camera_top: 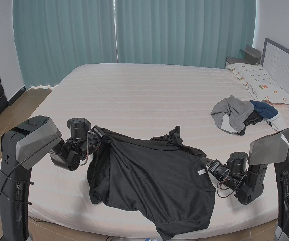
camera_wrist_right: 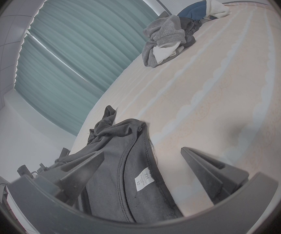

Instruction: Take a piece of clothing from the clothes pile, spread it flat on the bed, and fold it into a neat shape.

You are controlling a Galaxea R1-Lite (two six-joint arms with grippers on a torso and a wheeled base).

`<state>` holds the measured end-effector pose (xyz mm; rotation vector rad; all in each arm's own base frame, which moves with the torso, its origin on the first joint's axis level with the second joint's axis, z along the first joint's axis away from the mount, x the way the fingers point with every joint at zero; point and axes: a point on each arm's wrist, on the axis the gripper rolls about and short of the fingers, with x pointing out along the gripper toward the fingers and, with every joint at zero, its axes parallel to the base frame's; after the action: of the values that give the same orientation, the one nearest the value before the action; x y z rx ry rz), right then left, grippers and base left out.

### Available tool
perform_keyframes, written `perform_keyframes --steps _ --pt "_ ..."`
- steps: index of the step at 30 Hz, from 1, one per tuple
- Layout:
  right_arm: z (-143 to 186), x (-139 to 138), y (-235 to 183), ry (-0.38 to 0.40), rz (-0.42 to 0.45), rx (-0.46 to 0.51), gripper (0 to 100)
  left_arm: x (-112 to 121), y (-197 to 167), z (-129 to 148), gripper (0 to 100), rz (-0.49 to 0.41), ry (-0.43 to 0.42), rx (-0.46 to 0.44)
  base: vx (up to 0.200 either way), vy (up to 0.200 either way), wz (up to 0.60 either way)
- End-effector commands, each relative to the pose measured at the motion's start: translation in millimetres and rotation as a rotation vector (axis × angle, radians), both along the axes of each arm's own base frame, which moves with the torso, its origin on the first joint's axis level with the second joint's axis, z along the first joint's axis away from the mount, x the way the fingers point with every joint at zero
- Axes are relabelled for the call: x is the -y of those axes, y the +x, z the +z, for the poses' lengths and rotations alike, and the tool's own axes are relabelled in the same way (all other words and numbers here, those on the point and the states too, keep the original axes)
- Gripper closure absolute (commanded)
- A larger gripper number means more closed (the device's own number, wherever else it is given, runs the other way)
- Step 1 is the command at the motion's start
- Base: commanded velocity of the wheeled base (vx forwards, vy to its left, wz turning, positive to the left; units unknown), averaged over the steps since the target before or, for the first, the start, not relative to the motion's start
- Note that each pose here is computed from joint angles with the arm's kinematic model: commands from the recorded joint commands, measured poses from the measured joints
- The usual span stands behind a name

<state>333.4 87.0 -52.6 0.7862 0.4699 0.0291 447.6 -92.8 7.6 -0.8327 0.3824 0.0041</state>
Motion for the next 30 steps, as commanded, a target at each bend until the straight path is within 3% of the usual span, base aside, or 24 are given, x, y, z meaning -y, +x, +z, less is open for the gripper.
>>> perform_keyframes --steps 1,5,6,16,18,20,24,27,30 --pt "-2 -1 -1 -0.005 0.002 -0.006 0 -6 6 -13 100 0.011 -0.022 0.061 0.0 0.0 0.0" --pt "-3 -1 -1 -0.016 0.005 -0.005 0 -4 11 -19 100 0.005 -0.024 0.063 0.0 0.0 0.0" --pt "-3 -1 -1 -0.02 0.004 -0.002 0 -4 13 -18 0 0.006 -0.026 0.069 0.0 0.0 0.0" --pt "2 3 8 -0.036 -0.003 0.036 0 -12 12 -23 0 0.039 -0.025 0.058 0.0 0.0 0.0" --pt "2 4 12 -0.037 -0.008 0.043 0 -17 11 -15 0 0.057 -0.052 0.054 0.0 0.0 0.0" --pt "4 1 22 -0.033 -0.007 0.064 0 -23 -1 5 0 0.076 -0.154 0.03 0.0 0.0 0.0" --pt "3 -3 33 -0.048 0.002 0.063 0 -30 -16 19 0 0.032 -0.206 -0.015 0.0 0.0 0.0" --pt "3 -3 51 -0.137 0.029 0.049 0 -49 -34 22 0 -0.062 -0.252 -0.088 0.0 0.0 0.0" --pt "5 -4 64 -0.226 0.065 0.041 0 -57 -34 13 0 -0.071 -0.251 -0.193 0.0 0.0 0.0"
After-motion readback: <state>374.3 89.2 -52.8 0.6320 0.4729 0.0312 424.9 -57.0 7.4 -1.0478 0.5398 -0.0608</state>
